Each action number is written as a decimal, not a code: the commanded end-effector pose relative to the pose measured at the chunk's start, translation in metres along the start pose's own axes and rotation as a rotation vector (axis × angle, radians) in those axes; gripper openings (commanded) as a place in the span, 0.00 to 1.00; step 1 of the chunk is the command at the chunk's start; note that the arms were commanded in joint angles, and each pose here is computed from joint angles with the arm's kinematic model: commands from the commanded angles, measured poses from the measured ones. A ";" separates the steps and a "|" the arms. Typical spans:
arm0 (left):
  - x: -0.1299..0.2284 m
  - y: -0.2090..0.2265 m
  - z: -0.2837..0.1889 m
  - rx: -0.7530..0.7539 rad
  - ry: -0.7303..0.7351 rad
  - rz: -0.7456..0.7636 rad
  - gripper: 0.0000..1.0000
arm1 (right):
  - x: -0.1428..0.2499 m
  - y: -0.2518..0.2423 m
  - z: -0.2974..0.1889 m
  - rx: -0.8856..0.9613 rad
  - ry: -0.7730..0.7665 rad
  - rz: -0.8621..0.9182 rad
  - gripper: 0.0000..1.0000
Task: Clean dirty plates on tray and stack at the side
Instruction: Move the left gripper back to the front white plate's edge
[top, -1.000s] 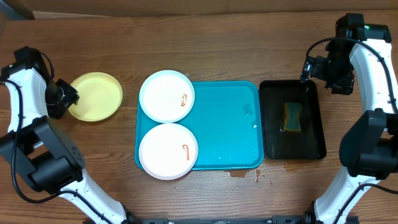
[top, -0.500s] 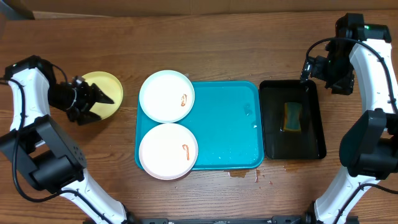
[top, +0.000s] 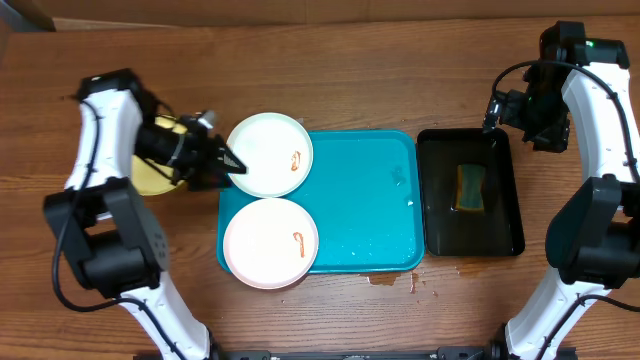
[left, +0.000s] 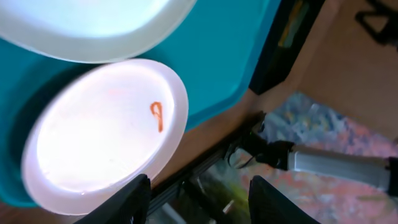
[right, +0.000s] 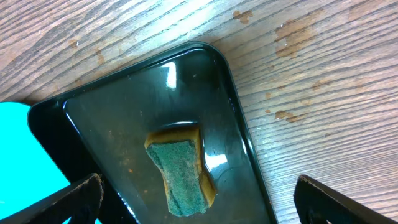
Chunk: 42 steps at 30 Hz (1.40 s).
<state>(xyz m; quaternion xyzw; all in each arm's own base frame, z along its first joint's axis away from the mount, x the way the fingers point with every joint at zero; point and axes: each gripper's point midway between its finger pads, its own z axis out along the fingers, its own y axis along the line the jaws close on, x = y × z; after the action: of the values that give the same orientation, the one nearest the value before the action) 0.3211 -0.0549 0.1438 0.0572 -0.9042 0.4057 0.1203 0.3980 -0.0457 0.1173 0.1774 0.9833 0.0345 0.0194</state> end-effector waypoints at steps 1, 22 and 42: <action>0.026 -0.043 0.004 -0.002 -0.017 0.167 0.52 | -0.005 0.002 -0.011 -0.006 -0.038 0.001 1.00; 0.090 0.050 0.008 -0.908 -0.315 -0.190 0.58 | -0.005 0.002 -0.011 -0.006 -0.038 0.001 1.00; 0.083 0.113 0.085 -0.784 -0.323 -0.269 0.42 | -0.005 0.002 -0.011 -0.006 -0.038 0.001 1.00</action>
<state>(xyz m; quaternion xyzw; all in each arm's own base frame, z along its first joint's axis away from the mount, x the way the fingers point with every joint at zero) 0.2130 -0.0361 0.0386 0.1804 -0.9830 -0.0208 0.0269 0.3978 -0.0457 0.1173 0.1776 0.9833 0.0344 0.0190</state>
